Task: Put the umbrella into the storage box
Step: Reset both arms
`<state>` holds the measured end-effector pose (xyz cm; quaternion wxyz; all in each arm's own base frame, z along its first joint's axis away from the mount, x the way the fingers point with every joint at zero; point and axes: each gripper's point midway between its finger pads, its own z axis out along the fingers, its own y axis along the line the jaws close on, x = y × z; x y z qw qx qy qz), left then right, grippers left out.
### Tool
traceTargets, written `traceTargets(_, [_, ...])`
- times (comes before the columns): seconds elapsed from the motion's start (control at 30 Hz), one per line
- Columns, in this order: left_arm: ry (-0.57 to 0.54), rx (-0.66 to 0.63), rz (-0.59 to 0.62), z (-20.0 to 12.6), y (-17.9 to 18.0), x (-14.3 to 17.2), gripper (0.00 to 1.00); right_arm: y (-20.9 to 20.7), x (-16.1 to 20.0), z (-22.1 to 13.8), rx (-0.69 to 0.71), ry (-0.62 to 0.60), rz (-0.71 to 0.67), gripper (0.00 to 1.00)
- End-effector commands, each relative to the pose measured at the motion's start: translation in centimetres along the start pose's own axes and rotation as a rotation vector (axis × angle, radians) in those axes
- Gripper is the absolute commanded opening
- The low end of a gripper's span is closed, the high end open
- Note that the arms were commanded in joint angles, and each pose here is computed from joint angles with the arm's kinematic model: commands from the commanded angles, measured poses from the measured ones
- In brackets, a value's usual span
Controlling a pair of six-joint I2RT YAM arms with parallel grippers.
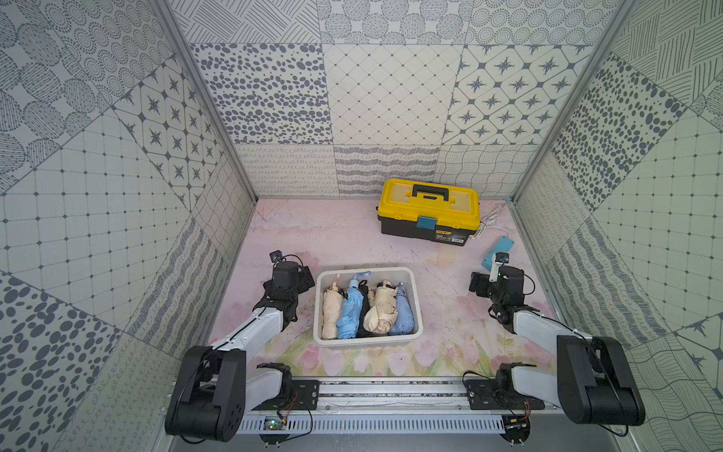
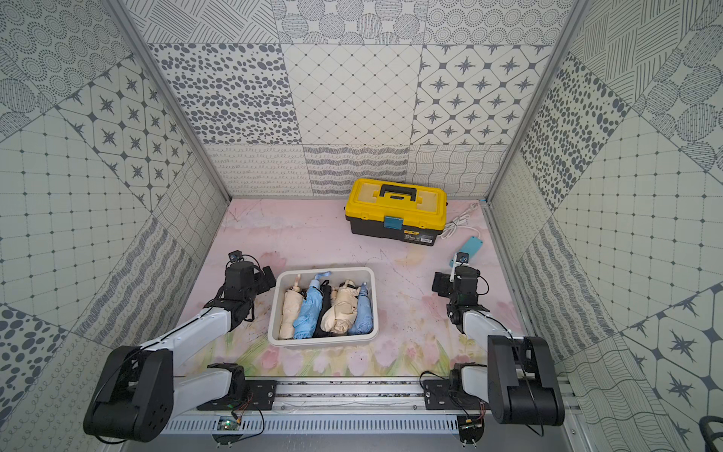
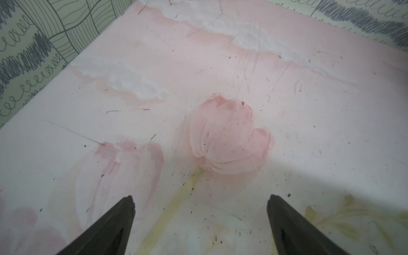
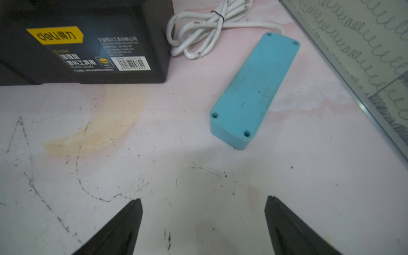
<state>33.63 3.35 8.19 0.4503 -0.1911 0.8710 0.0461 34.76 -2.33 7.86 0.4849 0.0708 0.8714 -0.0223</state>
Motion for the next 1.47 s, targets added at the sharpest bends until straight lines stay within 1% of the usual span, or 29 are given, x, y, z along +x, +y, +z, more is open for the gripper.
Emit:
traceTargets(0.0, [-0.120,0.113,0.041,0.5,-1.8,-2.0,0.99,0.5,-5.6,0.2,-0.040,-0.187,-0.020,0.92])
traceTargets(0.07, [-0.152,0.144,0.053,0.5,-2.3,-2.3,0.99,0.7,-6.0,0.4,-0.071,-0.208,-0.005,0.92])
traceTargets(0.23, [-0.191,0.209,0.069,1.0,-3.7,-3.0,0.99,2.9,-6.5,1.1,-0.194,-0.220,0.041,0.89])
traceTargets(0.33, [-0.180,0.215,0.106,1.5,-4.1,-3.1,0.99,3.6,-6.6,1.2,-0.209,-0.242,-0.010,0.88])
traceTargets(0.4, [-0.197,0.214,0.119,1.5,-4.1,-3.4,0.99,3.4,-6.3,1.4,-0.203,-0.275,-0.010,0.89])
traceTargets(0.5, [-0.243,0.212,0.140,1.6,-4.1,-3.7,0.99,4.2,-5.0,2.2,-0.234,-0.292,-0.037,0.89])
traceTargets(0.53, [-0.259,0.213,0.148,1.8,-4.2,-3.6,0.99,4.4,-5.2,2.3,-0.240,-0.314,-0.037,0.89])
traceTargets(0.6, [-0.273,0.227,0.156,2.5,-4.4,-3.0,0.99,4.7,-4.8,2.4,-0.252,-0.264,-0.060,0.90])
traceTargets(0.67, [-0.294,0.244,0.175,3.2,-4.7,-2.3,0.99,4.9,-4.9,2.8,-0.253,-0.260,-0.060,0.92])
traceTargets(0.7, [-0.276,0.250,0.180,3.4,-4.9,-2.3,0.99,4.9,-4.8,2.9,-0.250,-0.250,-0.067,0.93])
traceTargets(0.73, [-0.224,0.256,0.173,3.4,-5.0,-1.7,0.99,4.9,-4.8,2.9,-0.244,-0.238,-0.071,0.93])
traceTargets(0.77, [-0.255,0.256,0.184,3.5,-5.1,-2.0,0.99,5.0,-4.9,3.0,-0.233,-0.241,-0.075,0.94])
traceTargets(0.8, [-0.280,0.252,0.180,3.4,-5.0,-2.4,0.99,4.9,-4.9,3.1,-0.220,-0.239,-0.077,0.98])
traceTargets(0.83, [-0.245,0.244,0.163,3.5,-4.8,-2.1,0.99,4.9,-4.8,3.1,-0.214,-0.236,-0.081,0.99])
traceTargets(0.87, [-0.237,0.231,0.164,3.6,-4.6,-1.9,0.99,5.0,-4.9,3.1,-0.212,-0.241,-0.082,0.99])
traceTargets(0.9, [-0.269,0.232,0.174,3.6,-4.7,-2.3,0.99,5.1,-4.8,3.0,-0.205,-0.243,-0.091,0.99])
traceTargets(0.97, [-0.241,0.230,0.158,3.6,-4.6,-2.1,0.99,5.2,-4.7,3.0,-0.209,-0.237,-0.093,0.99])
traceTargets(1.03, [-0.265,0.228,0.169,3.6,-4.6,-2.3,0.99,5.1,-4.8,3.0,-0.198,-0.242,-0.097,0.98])
traceTargets(1.07, [-0.248,0.227,0.160,3.6,-4.6,-2.2,0.99,5.2,-4.8,3.0,-0.191,-0.244,-0.100,0.99])
traceTargets(1.13, [-0.256,0.227,0.173,3.7,-4.6,-2.3,0.99,5.2,-4.8,3.1,-0.198,-0.239,-0.099,0.99])
traceTargets(1.2, [-0.237,0.227,0.166,3.8,-4.6,-2.1,0.99,5.2,-4.9,3.2,-0.204,-0.234,-0.094,0.99])
traceTargets(1.27, [-0.249,0.227,0.176,3.8,-4.7,-2.3,0.99,5.3,-4.9,3.2,-0.204,-0.231,-0.098,0.99])
traceTargets(1.43, [-0.240,0.226,0.175,3.8,-4.7,-2.2,0.99,5.1,-4.8,3.1,-0.200,-0.239,-0.095,0.99])
